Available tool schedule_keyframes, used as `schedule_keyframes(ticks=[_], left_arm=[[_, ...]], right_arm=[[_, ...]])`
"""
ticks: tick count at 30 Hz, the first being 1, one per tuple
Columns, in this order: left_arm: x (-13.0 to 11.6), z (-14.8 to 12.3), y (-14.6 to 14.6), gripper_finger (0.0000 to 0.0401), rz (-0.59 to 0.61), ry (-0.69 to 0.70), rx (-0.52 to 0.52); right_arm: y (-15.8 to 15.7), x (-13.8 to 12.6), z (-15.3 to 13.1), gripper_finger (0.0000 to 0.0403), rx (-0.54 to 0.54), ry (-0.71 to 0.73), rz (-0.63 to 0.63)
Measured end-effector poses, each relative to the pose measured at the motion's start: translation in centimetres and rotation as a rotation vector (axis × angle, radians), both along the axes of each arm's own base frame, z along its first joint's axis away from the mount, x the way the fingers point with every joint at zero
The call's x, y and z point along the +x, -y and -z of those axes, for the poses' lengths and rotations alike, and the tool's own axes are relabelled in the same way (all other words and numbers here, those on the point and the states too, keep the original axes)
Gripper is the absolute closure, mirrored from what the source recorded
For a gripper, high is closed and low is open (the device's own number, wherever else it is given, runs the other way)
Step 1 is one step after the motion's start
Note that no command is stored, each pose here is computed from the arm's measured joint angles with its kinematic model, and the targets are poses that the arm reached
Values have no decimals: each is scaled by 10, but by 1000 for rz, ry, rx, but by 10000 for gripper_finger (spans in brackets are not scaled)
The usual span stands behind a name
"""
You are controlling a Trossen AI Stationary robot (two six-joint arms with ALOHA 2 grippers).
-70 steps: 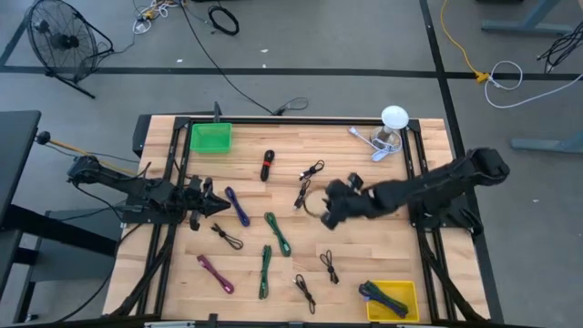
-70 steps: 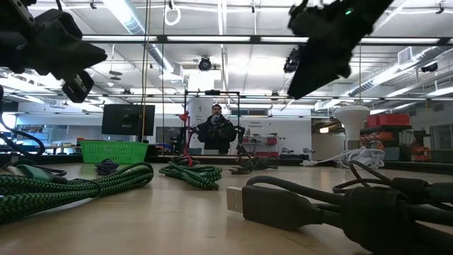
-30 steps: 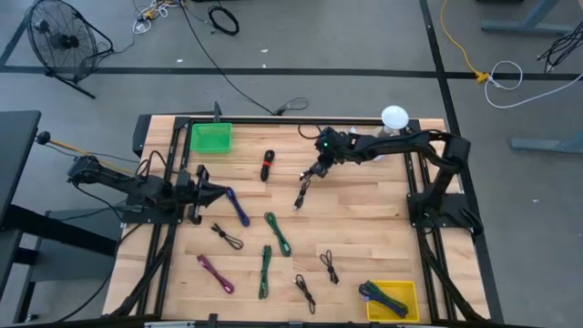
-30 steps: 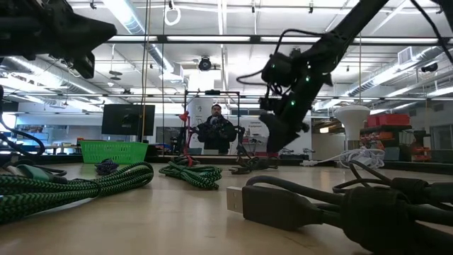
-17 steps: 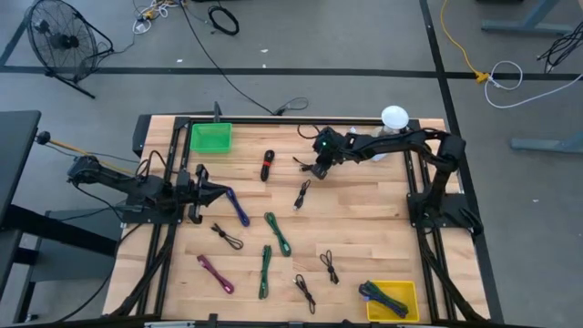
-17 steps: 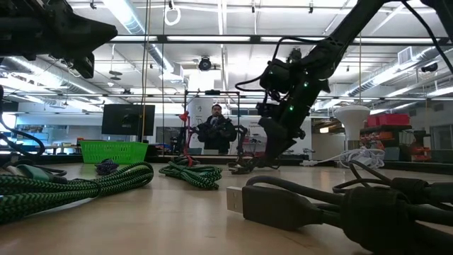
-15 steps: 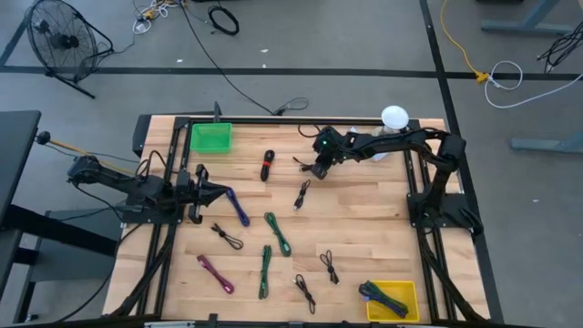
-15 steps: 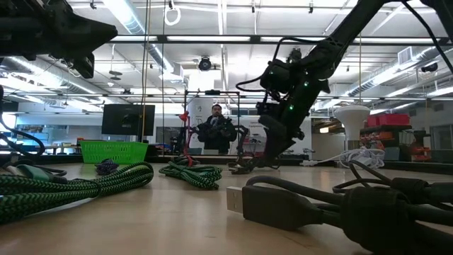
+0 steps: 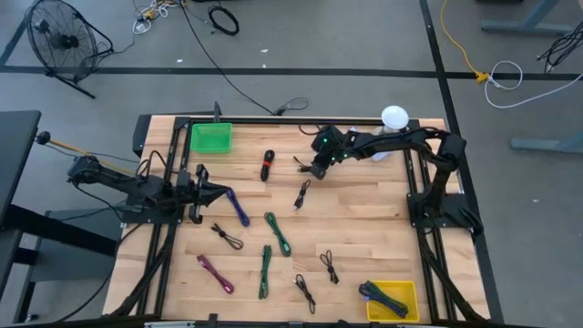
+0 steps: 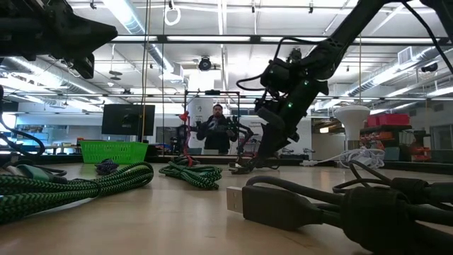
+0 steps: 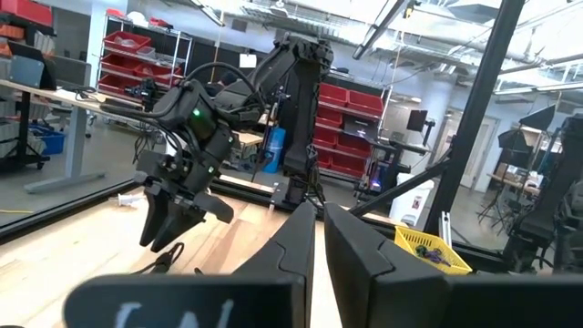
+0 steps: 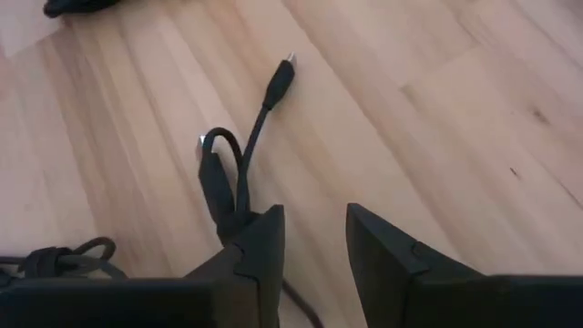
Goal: Pick & Place USB Port
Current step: Put the black charger cable into the green bin
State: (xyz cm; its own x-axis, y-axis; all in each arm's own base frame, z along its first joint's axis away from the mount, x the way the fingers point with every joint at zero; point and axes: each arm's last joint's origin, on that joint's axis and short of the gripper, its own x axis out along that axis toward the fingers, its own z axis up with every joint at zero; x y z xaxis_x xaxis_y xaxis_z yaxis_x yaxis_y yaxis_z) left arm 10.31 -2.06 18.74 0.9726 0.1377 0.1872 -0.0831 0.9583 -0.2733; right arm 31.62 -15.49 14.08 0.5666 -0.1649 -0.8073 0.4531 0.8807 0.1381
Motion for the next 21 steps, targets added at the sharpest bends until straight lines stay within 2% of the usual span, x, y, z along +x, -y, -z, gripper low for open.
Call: schedule_keyframes(ticks=[10, 16, 21], left_arm=[[0, 0, 0, 369, 0, 0, 0], [0, 0, 0, 369, 0, 0, 0], [0, 0, 0, 369, 0, 0, 0]], right_arm=[[-2, -1, -1, 282, 136, 57, -92], [-6, 1, -1, 282, 139, 54, -107], [-13, -2, 4, 282, 107, -42, -101]])
